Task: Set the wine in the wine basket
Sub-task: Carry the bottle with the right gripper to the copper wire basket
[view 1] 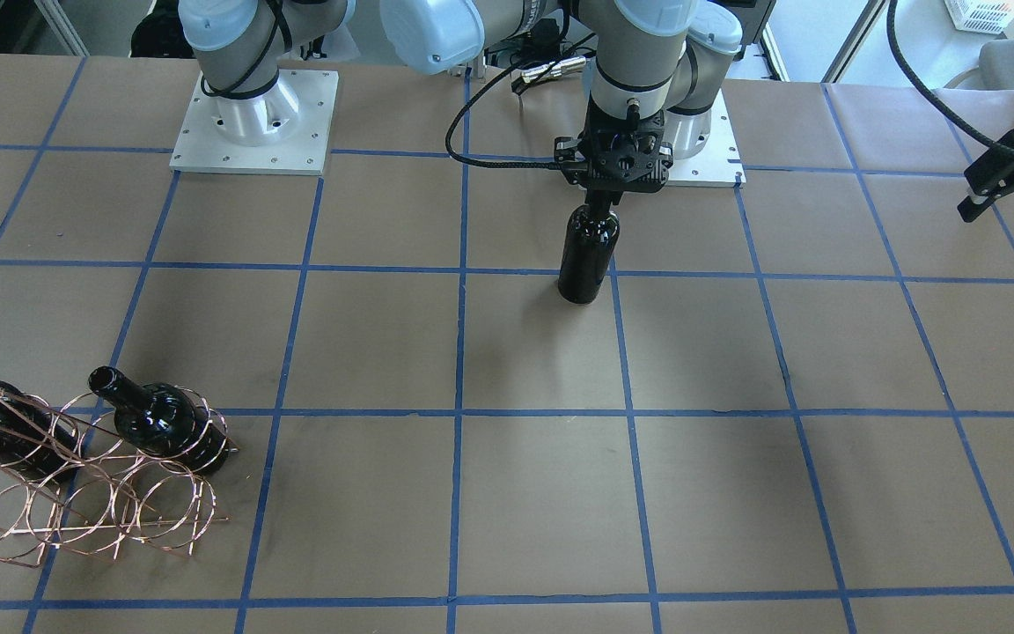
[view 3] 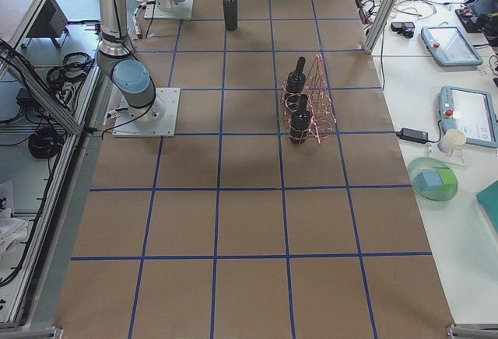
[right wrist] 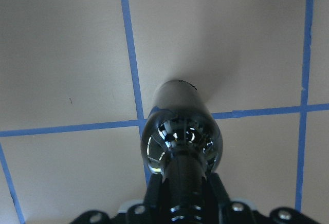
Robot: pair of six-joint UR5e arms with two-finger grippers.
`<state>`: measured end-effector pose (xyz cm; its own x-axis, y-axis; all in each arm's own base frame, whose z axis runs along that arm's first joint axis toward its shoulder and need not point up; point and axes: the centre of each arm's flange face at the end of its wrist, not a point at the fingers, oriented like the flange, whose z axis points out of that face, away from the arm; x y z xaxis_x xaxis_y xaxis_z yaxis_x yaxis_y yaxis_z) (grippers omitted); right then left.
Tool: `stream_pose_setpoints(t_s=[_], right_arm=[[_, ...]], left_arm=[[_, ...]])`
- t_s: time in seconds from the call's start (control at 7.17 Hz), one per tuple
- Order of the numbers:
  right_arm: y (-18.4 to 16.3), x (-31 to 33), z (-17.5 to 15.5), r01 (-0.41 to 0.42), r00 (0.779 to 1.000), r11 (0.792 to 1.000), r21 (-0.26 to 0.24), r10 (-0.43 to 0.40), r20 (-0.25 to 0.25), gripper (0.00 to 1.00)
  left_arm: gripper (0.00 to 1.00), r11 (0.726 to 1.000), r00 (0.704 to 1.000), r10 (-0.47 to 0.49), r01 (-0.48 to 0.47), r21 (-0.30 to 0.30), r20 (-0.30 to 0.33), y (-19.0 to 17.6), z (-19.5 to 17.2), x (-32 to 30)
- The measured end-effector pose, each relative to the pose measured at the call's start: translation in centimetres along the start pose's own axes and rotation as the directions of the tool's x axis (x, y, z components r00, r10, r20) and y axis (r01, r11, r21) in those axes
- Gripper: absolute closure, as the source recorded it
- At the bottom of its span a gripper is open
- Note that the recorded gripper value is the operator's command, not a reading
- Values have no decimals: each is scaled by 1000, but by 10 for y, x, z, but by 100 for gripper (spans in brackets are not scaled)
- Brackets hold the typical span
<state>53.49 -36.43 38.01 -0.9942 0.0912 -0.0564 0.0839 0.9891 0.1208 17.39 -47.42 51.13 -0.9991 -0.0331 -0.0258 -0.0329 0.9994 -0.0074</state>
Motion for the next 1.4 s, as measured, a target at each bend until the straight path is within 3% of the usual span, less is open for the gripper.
stream_pose_setpoints(t_s=[0.28, 0.7, 1.12, 1.4], right_arm=[[-8, 10, -14, 13, 1000, 1000, 17, -13, 10, 100], [-48, 109, -103, 89, 996, 996, 31, -89, 8, 100], [-90, 263, -182, 168, 984, 984, 53, -164, -74, 100], [-108, 358, -211, 190, 973, 981, 36, -184, -142, 100]], left_arm=[[0, 1000, 1000, 0, 0, 0, 0, 0, 0, 0], [0, 1000, 1000, 0, 0, 0, 0, 0, 0, 0], [0, 1000, 1000, 0, 0, 0, 0, 0, 0, 0], [0, 1000, 1000, 0, 0, 0, 0, 0, 0, 0]])
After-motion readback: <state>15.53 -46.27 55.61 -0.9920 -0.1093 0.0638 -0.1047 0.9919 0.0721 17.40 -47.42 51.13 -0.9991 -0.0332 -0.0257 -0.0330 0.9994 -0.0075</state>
